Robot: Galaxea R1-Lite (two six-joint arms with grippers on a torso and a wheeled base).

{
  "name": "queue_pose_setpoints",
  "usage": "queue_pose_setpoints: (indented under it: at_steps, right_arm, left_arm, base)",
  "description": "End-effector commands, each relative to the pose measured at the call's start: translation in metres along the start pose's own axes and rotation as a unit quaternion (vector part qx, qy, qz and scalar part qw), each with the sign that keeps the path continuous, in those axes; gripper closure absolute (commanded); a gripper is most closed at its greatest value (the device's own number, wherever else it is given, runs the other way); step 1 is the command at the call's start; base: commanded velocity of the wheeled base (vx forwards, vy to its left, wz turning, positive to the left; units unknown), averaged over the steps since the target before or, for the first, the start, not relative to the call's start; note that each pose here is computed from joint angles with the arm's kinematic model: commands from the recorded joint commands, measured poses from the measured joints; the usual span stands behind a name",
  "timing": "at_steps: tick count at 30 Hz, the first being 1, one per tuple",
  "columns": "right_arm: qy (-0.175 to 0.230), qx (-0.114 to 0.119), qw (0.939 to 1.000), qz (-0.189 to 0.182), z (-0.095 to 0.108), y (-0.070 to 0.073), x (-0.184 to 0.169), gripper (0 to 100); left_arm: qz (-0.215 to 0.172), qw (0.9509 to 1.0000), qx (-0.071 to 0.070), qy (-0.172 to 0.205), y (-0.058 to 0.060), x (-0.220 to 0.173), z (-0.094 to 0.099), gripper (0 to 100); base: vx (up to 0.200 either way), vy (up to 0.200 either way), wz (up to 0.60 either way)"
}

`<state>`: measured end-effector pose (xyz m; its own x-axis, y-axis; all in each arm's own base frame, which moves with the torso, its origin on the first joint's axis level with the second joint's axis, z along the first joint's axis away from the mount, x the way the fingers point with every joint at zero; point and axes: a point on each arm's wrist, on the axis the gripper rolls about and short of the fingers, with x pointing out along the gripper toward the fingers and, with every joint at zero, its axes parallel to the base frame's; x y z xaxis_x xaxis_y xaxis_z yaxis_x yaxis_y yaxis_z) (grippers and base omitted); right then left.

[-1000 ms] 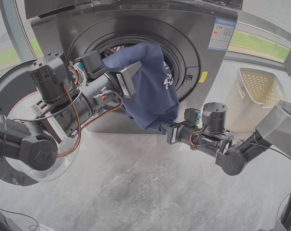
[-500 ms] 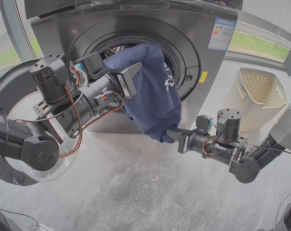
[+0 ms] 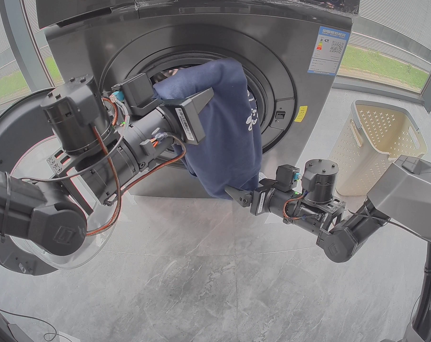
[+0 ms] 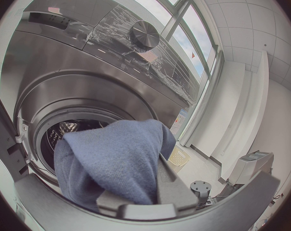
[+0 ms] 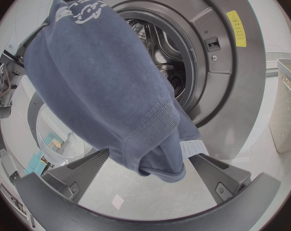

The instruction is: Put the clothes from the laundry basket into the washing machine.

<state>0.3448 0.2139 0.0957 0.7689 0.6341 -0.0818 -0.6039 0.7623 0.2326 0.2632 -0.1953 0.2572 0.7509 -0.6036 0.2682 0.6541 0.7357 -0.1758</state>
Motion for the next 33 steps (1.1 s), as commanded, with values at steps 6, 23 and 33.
queue_pose_setpoints:
  at_steps: [6,23,33]
  right_arm:
    - [-0.021,0.000,0.9998,0.002,-0.007,-0.009,0.029,0]
    - [-0.029,-0.003,0.9987,0.040,0.006,0.016,0.001,100]
    - [-0.019,0.008,0.9980,0.060,0.018,0.034,-0.035,100]
  left_arm:
    - [-0.001,1.0000,0.000,-0.004,0.000,0.000,0.001,100]
    - [0.013,0.9999,-0.008,0.001,0.009,0.000,-0.002,100]
    - [0.015,0.9999,-0.008,0.004,0.010,-0.002,-0.004,100]
  base:
    - [0.000,0.000,0.00]
    - [0.000,0.000,0.00]
    - [0.000,0.000,0.00]
